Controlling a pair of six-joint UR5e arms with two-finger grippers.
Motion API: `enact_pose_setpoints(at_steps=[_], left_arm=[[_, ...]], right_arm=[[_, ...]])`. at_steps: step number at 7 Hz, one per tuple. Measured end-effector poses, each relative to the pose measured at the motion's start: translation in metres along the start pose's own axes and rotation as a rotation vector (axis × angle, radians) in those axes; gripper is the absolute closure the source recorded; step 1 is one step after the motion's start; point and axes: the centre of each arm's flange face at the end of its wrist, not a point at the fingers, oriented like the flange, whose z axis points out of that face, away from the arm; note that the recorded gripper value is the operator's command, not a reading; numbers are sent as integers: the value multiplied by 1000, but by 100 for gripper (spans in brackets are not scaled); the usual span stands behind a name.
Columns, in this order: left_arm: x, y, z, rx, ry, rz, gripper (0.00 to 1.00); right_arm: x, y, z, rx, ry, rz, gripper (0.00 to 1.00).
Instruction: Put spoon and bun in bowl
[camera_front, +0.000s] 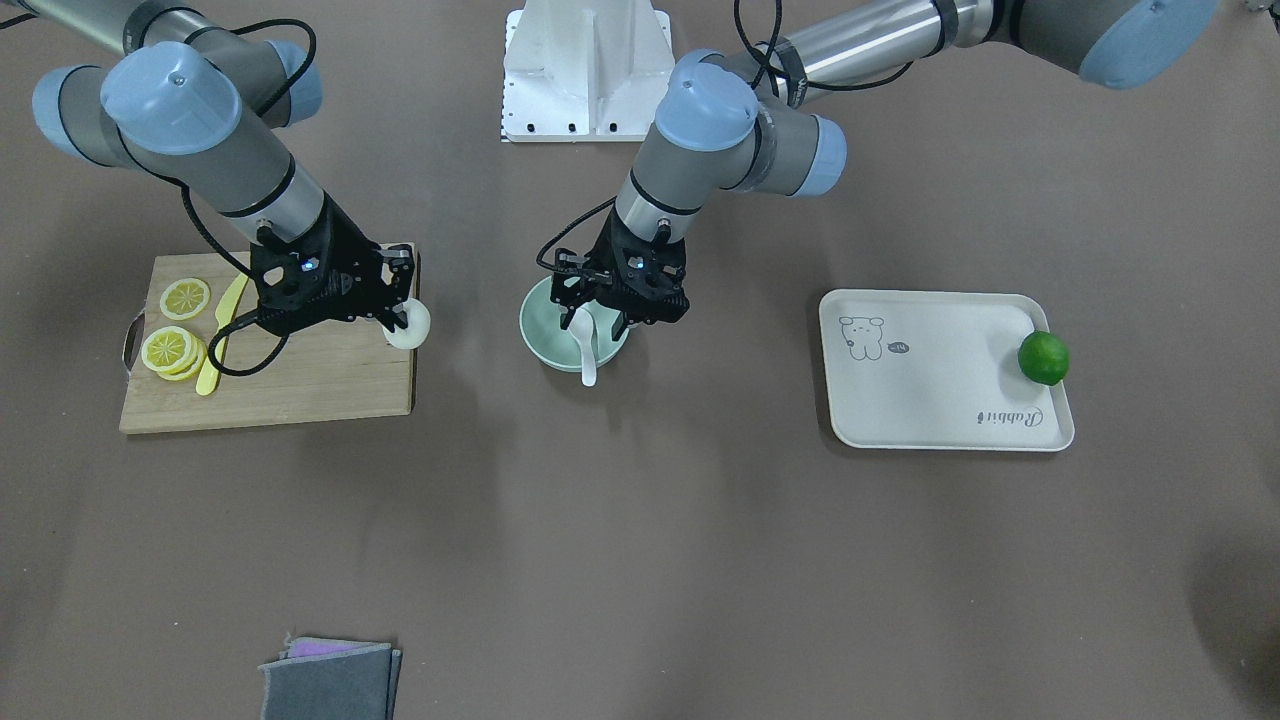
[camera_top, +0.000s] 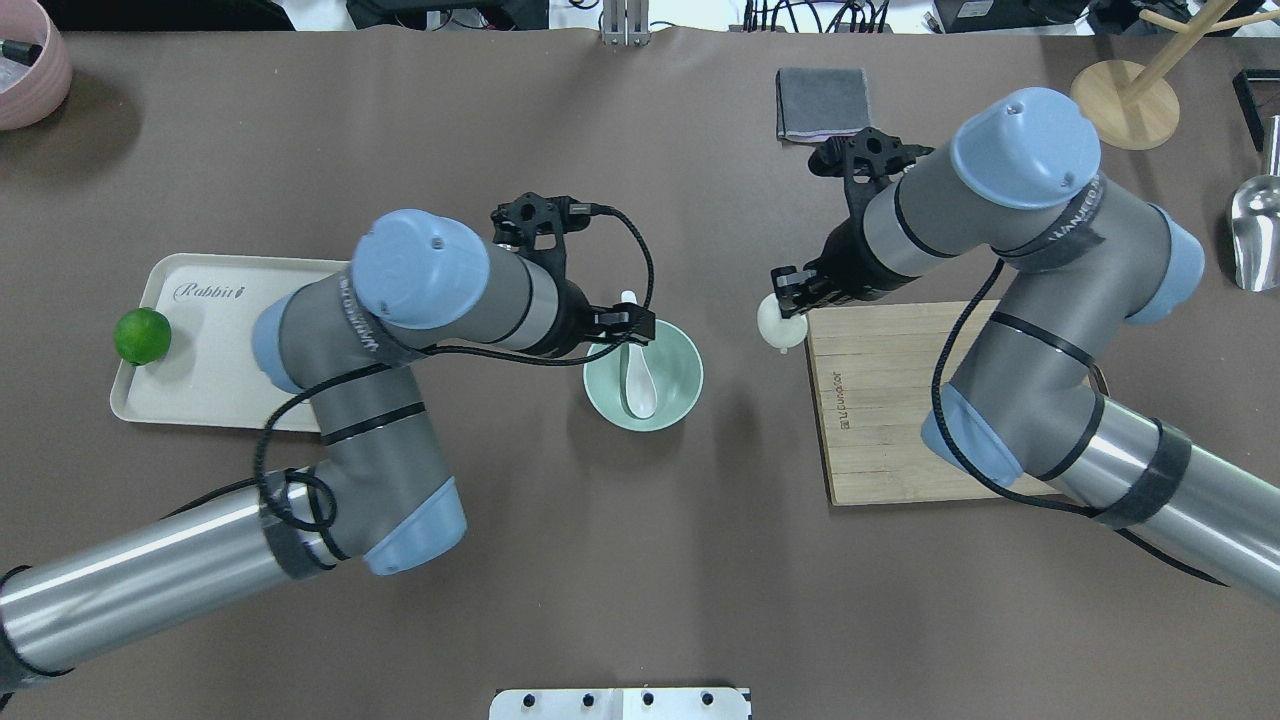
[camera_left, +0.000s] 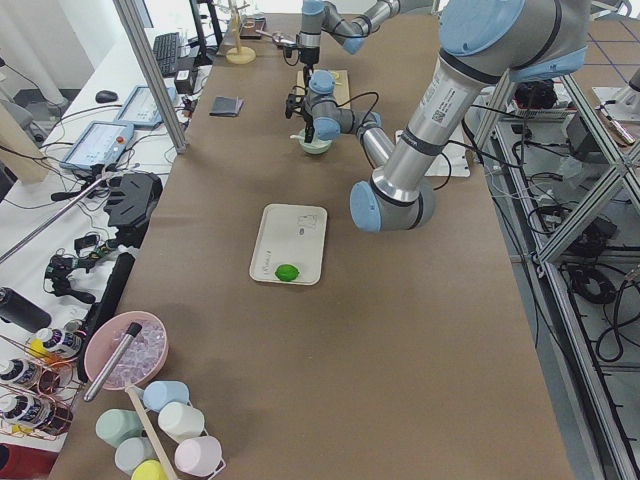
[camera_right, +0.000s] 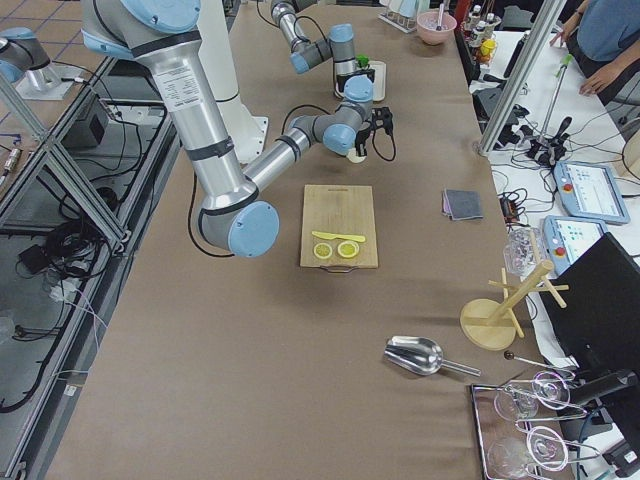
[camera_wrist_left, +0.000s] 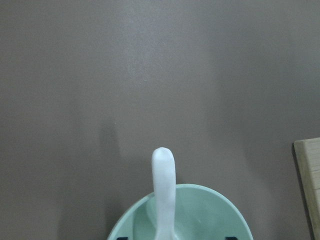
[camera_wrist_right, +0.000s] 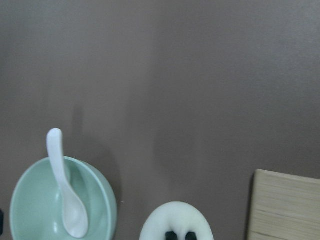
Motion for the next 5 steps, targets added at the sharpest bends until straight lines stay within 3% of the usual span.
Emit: enact_pose_setpoints(at_steps=[2,3,4,5], left_arm=[[-78,-7,-86,-6,18,-17,1],[-124,-18,-131,-24,17,-19,1],[-161,-20,-166,-41,11,-10,1],[-182,-17,-183,-48,2,-7,1]], right_arm=[[-48,2,20,22,-8,45,100],[-69,10,32,33,-10,64,90],[-87,22,44,41,-11,82,1],[-101,33,53,52,-10,101,0]])
